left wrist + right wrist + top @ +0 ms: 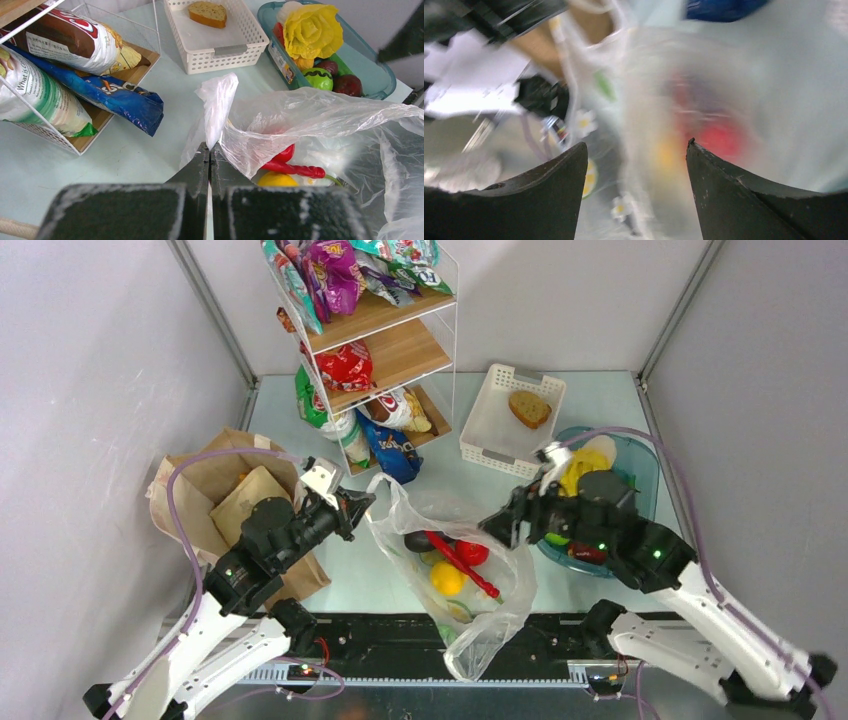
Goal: Untie the knot of the grocery bags and take out the mixed food
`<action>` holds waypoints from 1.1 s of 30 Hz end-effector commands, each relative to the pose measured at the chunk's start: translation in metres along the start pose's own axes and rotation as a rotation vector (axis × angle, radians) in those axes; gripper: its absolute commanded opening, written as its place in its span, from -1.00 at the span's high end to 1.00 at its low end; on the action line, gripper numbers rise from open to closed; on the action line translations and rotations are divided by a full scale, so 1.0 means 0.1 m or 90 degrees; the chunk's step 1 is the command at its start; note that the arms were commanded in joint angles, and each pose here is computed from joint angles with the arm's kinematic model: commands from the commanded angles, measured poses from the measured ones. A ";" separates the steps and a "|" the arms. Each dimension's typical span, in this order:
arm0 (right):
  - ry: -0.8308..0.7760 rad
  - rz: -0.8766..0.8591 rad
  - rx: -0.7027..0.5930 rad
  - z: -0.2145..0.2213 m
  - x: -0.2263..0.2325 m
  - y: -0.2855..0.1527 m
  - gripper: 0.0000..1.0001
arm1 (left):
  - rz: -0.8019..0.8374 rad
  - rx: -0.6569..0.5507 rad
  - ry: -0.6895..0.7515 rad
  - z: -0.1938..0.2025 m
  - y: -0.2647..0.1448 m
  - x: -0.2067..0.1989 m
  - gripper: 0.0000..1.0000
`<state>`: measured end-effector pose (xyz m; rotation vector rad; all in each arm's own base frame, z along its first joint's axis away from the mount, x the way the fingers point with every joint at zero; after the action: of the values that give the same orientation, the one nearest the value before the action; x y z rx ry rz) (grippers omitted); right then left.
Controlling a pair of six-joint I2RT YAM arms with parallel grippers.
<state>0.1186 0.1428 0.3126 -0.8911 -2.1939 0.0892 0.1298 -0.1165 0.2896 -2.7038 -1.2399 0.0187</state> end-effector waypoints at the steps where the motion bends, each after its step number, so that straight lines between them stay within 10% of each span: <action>1: -0.063 -0.057 0.010 0.03 0.56 0.11 -0.45 | 0.005 -0.011 0.003 -0.05 0.01 -0.01 1.00; 14: -0.151 0.074 0.179 0.73 0.72 0.74 -0.27 | -0.002 -0.016 0.005 -0.05 0.00 0.00 1.00; 22: -0.219 0.409 0.048 0.50 -0.04 0.95 -0.56 | -0.003 -0.017 0.006 -0.05 -0.01 0.00 1.00; 33: -0.156 0.407 -0.020 0.03 -0.56 0.92 -0.98 | -0.003 -0.021 0.006 -0.06 -0.02 0.00 1.00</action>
<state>0.1983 0.1728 0.2228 -1.7213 -1.9096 0.6063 0.1292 -0.1168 0.2897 -2.7058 -1.2364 0.0171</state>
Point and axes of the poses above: each gripper's point midway between its finger pads, its own y axis out along the fingers, its own x axis along the line the jaws close on, z = x × y, the point moved 9 cm from there along -y, back along the fingers, and after that the axes turned 11 degrees about y, right-handed, at the moved point
